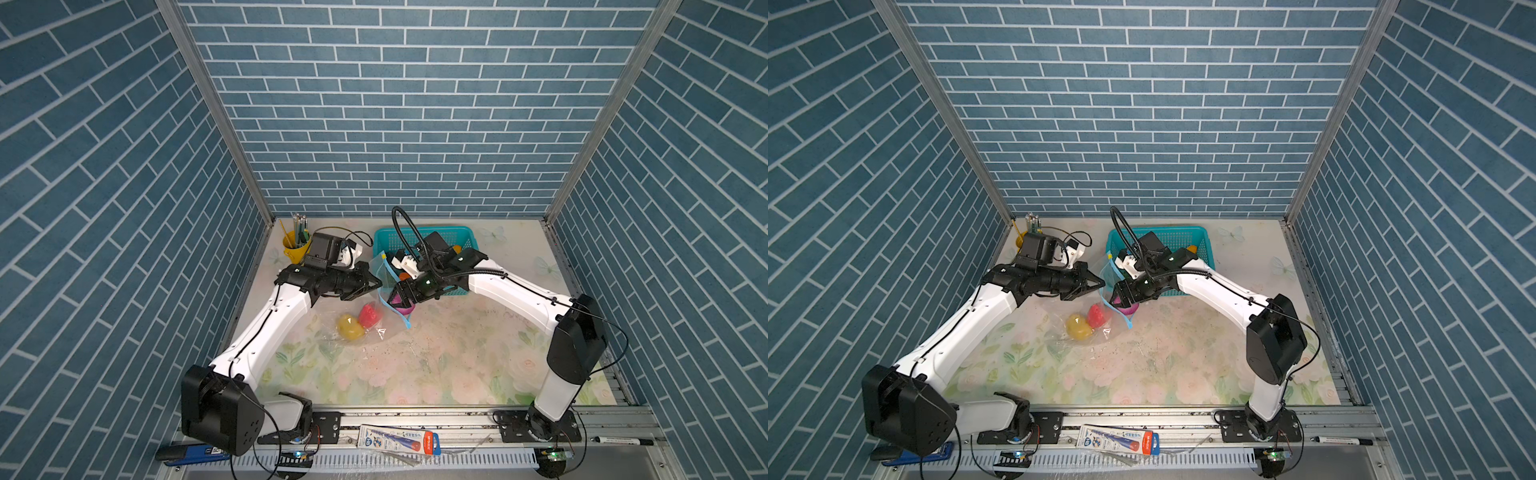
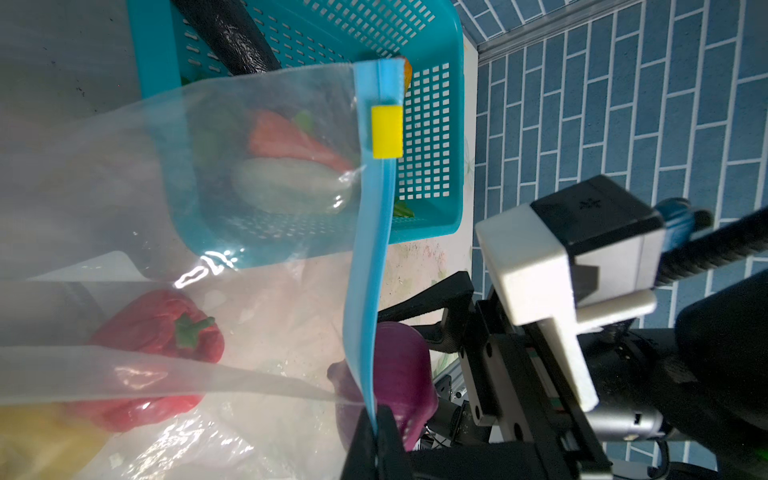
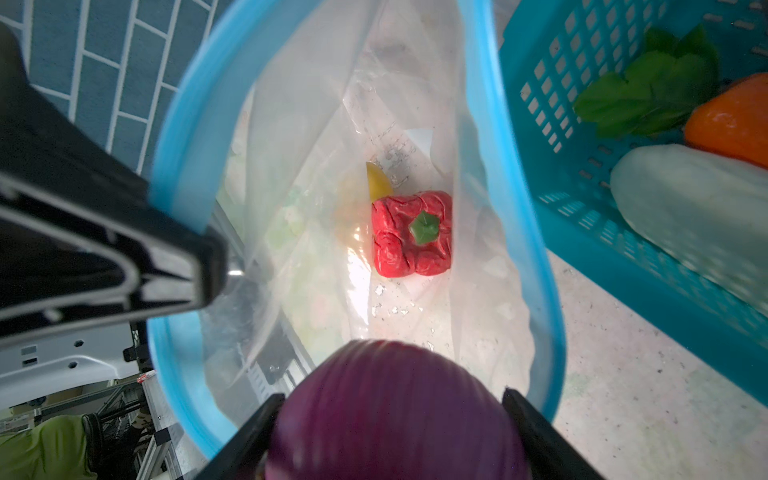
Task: Place the food in the zip-top bag and seal the zipper
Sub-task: 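Carry the red onion to the bag mouth held by the left gripper, then open the right gripper to drop the red onion into the bag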
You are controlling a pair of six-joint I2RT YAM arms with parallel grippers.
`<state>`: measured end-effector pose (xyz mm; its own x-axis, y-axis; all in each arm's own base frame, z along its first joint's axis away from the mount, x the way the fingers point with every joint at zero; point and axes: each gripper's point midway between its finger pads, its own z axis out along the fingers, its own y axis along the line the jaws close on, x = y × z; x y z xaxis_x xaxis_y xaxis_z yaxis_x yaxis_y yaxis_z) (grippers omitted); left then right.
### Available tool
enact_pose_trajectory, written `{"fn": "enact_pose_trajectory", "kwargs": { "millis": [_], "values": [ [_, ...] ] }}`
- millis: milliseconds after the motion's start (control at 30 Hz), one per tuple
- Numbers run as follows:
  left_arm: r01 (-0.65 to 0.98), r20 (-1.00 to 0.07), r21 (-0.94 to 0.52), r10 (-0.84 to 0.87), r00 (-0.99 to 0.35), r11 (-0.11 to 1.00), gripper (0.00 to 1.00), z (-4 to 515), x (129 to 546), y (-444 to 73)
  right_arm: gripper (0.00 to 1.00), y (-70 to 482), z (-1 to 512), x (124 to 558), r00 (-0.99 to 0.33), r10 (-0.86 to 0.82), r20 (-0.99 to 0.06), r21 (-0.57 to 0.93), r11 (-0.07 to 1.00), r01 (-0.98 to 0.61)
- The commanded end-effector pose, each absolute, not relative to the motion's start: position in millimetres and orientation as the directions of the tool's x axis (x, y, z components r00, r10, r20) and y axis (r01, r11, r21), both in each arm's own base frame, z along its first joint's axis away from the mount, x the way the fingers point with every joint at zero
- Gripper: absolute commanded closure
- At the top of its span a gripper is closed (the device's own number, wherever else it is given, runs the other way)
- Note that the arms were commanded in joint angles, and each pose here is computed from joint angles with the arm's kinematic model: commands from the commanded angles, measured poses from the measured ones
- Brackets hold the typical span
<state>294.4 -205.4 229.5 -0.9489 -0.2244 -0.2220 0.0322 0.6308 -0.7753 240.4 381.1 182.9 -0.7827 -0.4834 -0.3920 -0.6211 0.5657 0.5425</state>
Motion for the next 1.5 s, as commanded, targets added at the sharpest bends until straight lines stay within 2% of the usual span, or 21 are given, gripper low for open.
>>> {"fn": "enact_pose_trajectory", "kwargs": {
  "millis": [0,733,900,1067,1467],
  "values": [
    [0.063,-0.249,-0.782,-0.217,-0.944,0.62,1.0,238.7,296.8,-207.9,0.37,385.3,192.6,243.0,-0.751,-0.507,-0.423,0.511,0.551,-0.66],
    [0.069,-0.254,-0.782,-0.215,-0.943,0.619,1.0,240.0,294.3,-207.3,0.19,384.1,191.6,243.3,-0.735,-0.514,-0.443,0.461,0.572,-0.678],
    [0.07,-0.254,-0.783,-0.214,-0.943,0.618,1.0,240.1,294.0,-207.4,0.18,384.6,192.6,243.6,-0.731,-0.515,-0.448,0.456,0.572,-0.682],
    [0.071,-0.253,-0.783,-0.213,-0.944,0.618,1.0,239.7,293.5,-207.4,0.1,385.2,192.4,243.4,-0.728,-0.516,-0.451,0.45,0.573,-0.685],
    [0.072,-0.255,-0.782,-0.212,-0.944,0.619,1.0,239.3,293.5,-207.2,0.14,386.5,194.1,242.7,-0.724,-0.519,-0.455,0.451,0.567,-0.689]
  ]
}}
